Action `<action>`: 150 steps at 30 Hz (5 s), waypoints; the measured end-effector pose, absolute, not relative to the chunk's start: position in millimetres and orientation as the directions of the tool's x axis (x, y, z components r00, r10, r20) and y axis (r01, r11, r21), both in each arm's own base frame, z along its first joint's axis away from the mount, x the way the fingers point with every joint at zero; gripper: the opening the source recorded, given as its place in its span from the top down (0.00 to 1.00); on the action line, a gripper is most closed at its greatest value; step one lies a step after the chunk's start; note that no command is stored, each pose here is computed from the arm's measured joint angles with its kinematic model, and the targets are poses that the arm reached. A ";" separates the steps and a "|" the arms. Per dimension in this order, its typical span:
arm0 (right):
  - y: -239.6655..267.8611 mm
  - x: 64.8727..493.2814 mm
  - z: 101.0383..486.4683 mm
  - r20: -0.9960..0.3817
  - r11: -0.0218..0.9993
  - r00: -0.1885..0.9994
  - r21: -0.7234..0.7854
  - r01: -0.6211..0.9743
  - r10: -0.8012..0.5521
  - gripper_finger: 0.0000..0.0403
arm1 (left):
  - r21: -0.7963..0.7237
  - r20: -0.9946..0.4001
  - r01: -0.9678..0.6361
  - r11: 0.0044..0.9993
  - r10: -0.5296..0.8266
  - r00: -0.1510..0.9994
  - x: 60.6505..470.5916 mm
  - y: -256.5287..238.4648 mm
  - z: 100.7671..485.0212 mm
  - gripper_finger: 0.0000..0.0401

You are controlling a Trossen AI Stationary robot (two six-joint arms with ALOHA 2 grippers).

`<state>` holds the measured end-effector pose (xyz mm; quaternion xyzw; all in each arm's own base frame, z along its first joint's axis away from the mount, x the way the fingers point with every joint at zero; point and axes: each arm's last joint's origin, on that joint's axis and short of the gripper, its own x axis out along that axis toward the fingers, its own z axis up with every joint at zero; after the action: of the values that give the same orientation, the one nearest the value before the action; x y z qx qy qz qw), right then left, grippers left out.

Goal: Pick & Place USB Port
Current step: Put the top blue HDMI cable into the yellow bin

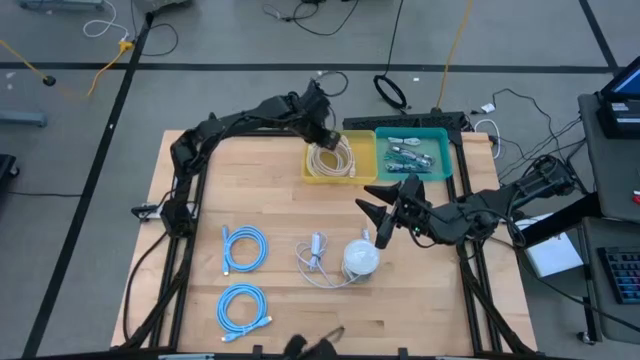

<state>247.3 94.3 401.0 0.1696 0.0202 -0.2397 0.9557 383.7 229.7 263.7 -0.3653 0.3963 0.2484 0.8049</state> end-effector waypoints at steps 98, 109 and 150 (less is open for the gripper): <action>80.6 269.5 393.9 -0.132 0.836 0.903 0.342 0.429 -0.409 0.53 | -0.634 -0.586 -0.685 0.357 0.355 0.728 266.6 138.8 253.2 0.98; 83.0 268.6 393.4 -0.136 0.841 0.906 0.337 0.423 -0.401 0.53 | -0.632 -0.654 -0.670 0.388 0.196 0.730 355.6 208.0 262.3 0.98; 100.8 262.3 393.3 -0.136 0.867 0.928 0.330 0.373 -0.347 0.53 | -0.290 -0.879 -0.782 0.552 0.169 0.446 393.2 238.3 247.2 0.89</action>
<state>262.3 100.8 393.3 0.1778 0.0362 -0.1863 0.9656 393.2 238.3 247.2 -0.3591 0.4266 0.3086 0.7706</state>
